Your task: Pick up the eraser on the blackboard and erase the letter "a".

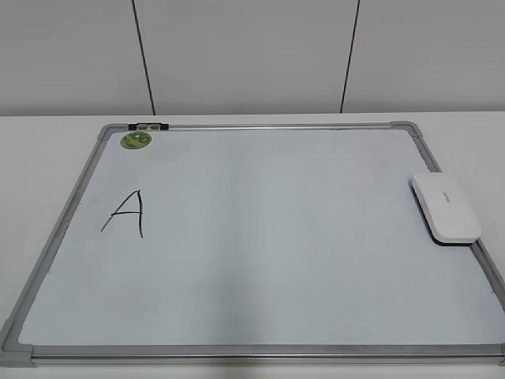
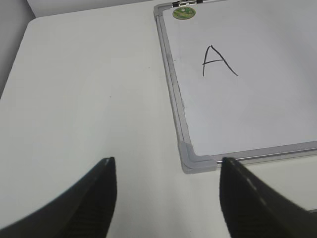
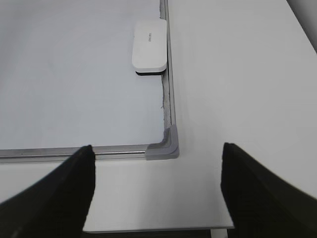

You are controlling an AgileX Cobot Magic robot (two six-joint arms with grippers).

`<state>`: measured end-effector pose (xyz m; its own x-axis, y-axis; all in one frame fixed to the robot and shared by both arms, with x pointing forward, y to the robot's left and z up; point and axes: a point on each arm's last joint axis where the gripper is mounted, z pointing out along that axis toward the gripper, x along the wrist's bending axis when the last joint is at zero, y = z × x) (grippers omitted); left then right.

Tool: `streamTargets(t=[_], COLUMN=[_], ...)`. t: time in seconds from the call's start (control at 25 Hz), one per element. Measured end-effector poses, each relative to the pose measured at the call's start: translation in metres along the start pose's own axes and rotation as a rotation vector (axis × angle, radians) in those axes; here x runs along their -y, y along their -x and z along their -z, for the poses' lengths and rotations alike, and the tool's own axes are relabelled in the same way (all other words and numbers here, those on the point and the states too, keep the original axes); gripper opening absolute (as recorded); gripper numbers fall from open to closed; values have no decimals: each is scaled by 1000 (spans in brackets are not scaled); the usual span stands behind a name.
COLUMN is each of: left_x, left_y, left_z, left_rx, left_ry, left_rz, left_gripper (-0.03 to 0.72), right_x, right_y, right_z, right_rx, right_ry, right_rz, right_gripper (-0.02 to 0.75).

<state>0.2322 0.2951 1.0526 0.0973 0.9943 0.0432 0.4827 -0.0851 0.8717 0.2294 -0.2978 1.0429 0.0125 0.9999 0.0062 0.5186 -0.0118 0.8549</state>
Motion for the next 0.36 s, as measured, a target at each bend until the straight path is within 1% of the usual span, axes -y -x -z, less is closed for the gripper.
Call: streamTargets(t=[0.36], left_x=[0], left_y=[0], left_z=[0], left_rx=[0], left_ry=[0], left_rz=[0], left_gripper=[473], right_x=[0], right_y=[0], right_z=[0], right_rx=[0], right_ry=[0], right_rz=[0], right_gripper=[587])
